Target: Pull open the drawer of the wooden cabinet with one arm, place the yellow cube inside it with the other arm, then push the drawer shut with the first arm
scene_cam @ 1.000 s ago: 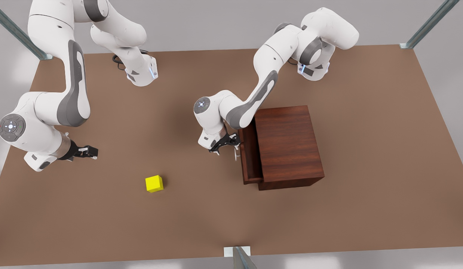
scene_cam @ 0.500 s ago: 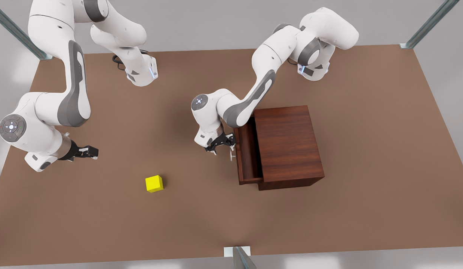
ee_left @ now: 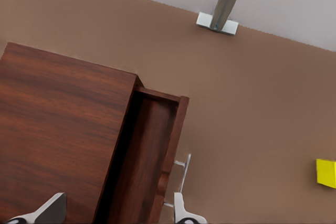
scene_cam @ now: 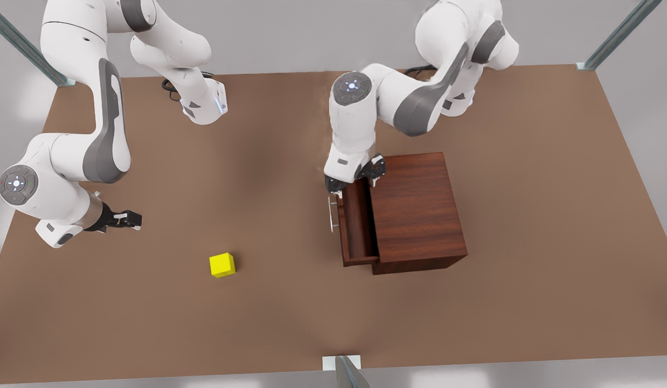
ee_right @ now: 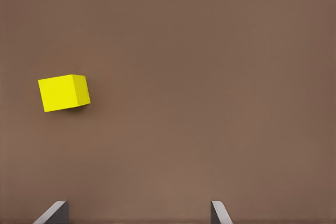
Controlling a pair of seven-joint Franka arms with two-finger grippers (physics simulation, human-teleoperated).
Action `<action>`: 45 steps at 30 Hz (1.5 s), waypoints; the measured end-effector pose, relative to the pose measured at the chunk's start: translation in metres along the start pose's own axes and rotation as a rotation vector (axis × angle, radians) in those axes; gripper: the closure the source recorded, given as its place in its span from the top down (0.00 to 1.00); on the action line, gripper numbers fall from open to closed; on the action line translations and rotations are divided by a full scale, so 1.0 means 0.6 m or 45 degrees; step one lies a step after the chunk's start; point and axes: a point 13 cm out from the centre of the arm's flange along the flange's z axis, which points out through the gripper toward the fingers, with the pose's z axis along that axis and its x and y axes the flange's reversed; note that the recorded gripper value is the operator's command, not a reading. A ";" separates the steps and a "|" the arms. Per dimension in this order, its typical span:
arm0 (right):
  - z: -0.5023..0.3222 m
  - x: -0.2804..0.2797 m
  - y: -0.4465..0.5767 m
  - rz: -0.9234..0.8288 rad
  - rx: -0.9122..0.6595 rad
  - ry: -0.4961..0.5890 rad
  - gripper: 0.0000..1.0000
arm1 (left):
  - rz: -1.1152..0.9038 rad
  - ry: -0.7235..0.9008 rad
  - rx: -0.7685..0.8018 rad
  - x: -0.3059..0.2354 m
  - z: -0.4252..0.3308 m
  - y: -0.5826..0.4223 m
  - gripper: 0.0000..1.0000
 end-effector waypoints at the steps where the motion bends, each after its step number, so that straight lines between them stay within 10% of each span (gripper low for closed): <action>1: 0.005 -0.003 0.016 -0.018 0.001 0.005 1.00 | -0.113 0.069 -0.030 -0.103 0.017 0.099 1.00; 3: 0.029 -0.025 0.112 -0.124 0.008 0.024 1.00 | -0.267 0.229 -0.073 -0.229 0.055 0.297 1.00; 6: 0.045 -0.047 0.263 -0.282 0.018 0.022 1.00 | -0.310 0.431 -0.074 -0.178 0.089 0.518 1.00; 21: 0.253 -0.186 0.332 -0.069 -0.118 0.005 1.00 | 0.197 0.330 0.103 -0.171 0.046 0.508 1.00; 45: 0.404 -0.118 0.305 0.026 -0.108 0.109 1.00 | 0.396 0.444 0.101 -0.158 0.098 0.604 1.00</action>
